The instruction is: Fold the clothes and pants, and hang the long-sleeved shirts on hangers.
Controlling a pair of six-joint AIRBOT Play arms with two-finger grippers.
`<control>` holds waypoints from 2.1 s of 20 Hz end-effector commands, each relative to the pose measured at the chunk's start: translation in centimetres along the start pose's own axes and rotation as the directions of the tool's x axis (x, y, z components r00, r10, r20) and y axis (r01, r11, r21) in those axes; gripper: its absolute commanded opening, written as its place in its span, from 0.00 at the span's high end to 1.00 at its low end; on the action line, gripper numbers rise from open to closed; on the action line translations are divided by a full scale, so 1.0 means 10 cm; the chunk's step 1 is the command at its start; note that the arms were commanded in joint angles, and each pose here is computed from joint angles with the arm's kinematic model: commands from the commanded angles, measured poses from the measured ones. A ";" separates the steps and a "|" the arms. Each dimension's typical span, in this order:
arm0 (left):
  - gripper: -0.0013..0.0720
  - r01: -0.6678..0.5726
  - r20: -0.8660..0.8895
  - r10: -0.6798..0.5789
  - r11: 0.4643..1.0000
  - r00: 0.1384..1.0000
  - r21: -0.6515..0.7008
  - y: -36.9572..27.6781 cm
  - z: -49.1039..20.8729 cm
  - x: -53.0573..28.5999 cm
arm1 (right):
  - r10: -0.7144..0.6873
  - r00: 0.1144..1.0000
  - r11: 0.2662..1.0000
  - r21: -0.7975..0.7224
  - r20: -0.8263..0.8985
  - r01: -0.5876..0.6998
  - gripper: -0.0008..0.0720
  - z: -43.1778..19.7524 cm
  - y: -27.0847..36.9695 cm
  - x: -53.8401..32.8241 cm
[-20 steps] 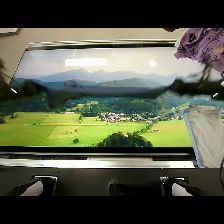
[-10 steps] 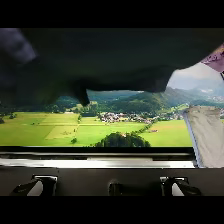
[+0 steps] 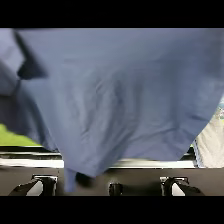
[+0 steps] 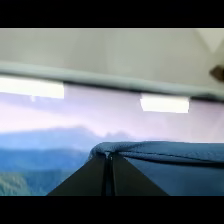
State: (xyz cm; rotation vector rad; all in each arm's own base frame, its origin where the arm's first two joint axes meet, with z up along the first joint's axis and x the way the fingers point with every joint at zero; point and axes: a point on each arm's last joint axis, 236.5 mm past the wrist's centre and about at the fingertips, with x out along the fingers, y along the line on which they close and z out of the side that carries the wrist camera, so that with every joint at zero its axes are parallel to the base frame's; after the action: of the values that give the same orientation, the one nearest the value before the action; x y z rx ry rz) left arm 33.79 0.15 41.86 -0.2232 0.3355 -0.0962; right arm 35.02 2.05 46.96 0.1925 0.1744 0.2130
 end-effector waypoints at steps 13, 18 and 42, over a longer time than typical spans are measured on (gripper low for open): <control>0.96 -0.015 -0.700 -0.086 0.990 0.709 -0.138 0.77 -3.40 3.42 | 0.206 0.628 0.902 0.395 -0.751 0.176 0.95 -4.53 -1.25 3.12; 0.95 -0.077 -0.730 -0.089 0.979 0.677 -0.191 0.81 -3.63 3.48 | 0.190 0.643 0.916 0.370 -0.742 0.156 0.95 -4.69 -0.98 3.33; 0.29 -0.239 -0.683 -0.204 0.835 0.701 -0.495 1.21 -3.72 1.10 | 0.501 0.455 0.655 0.666 -0.736 0.356 0.37 -5.30 -1.07 0.43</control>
State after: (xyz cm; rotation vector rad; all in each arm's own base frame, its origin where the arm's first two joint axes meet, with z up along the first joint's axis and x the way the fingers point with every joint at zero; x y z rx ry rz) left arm 33.63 3.86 2.21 -0.7298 1.2051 -0.0679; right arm 32.81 0.87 -5.70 0.9408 1.4045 0.3210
